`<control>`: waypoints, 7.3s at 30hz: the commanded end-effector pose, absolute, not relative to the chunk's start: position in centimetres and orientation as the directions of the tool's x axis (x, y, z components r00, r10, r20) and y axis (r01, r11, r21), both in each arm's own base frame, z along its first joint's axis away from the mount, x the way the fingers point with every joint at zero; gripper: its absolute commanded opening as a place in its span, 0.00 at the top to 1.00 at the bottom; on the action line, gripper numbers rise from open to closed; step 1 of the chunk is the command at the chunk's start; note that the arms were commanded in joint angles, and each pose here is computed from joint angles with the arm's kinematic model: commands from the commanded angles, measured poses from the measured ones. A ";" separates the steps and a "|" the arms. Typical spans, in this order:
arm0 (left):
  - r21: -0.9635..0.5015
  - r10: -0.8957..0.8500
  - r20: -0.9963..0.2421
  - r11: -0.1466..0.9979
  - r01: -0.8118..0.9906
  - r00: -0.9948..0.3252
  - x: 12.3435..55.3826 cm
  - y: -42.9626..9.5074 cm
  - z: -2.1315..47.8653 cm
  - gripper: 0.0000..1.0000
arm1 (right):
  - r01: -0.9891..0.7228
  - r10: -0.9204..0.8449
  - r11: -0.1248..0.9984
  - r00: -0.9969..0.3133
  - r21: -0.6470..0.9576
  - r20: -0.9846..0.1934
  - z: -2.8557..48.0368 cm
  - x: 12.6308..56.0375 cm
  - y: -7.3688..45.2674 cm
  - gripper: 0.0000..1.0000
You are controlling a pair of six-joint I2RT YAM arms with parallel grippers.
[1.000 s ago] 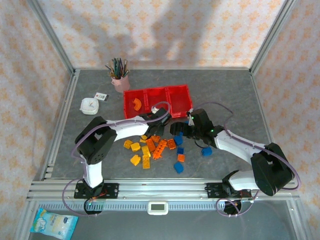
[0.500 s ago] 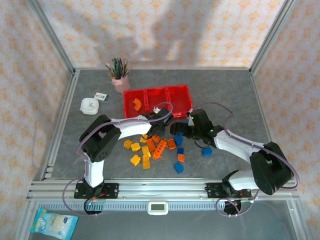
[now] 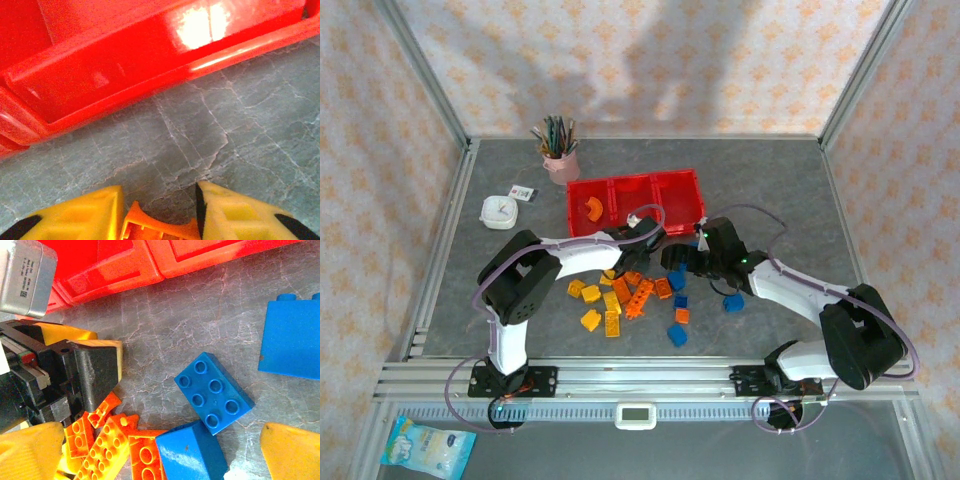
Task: Sort the legos into containers by color
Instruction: Pick up the lego from the center of the table, then place the lego in the container, then pick up the lego from the middle-left of the table, then place the lego in the container, then turn over the lego at the bottom-center of the table.
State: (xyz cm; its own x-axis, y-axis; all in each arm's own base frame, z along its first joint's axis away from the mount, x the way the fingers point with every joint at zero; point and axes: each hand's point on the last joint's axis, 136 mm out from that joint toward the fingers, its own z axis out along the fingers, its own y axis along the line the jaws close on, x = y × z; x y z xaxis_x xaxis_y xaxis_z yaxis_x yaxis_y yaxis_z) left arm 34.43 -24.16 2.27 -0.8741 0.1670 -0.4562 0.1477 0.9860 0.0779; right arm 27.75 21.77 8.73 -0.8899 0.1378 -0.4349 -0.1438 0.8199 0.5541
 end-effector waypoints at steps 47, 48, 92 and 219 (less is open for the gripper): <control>-0.043 -0.250 -0.772 0.938 -0.345 -0.584 48.5 -8.6 16.5 0.62 | -0.272 0.148 0.747 -0.821 0.606 -0.551 16.5 32.5 27.1 0.00; -0.037 -0.248 -0.768 0.938 -0.345 -0.590 48.7 -8.5 16.0 0.61 | -0.272 0.150 0.748 -0.819 0.606 -0.553 16.6 32.5 27.1 0.00; -0.225 -0.031 -0.511 0.969 0.098 -0.859 25.3 -25.8 9.7 0.38 | -0.181 0.095 0.790 -0.908 0.586 -0.409 10.4 23.8 20.9 0.00; -0.284 -0.106 -0.510 0.957 0.051 -0.853 26.5 -30.4 9.8 0.22 | -0.002 0.317 0.782 -0.860 0.623 -0.400 10.4 28.0 14.9 0.00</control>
State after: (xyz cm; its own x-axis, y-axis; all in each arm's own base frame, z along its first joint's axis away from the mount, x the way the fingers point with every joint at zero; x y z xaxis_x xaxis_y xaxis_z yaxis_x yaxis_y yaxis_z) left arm 27.03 -29.48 10.42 -0.8451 -0.1128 -0.5226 0.0460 0.9585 -0.2813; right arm 28.13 15.49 10.51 -0.8683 0.3158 -0.3824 -0.0010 0.7700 0.6380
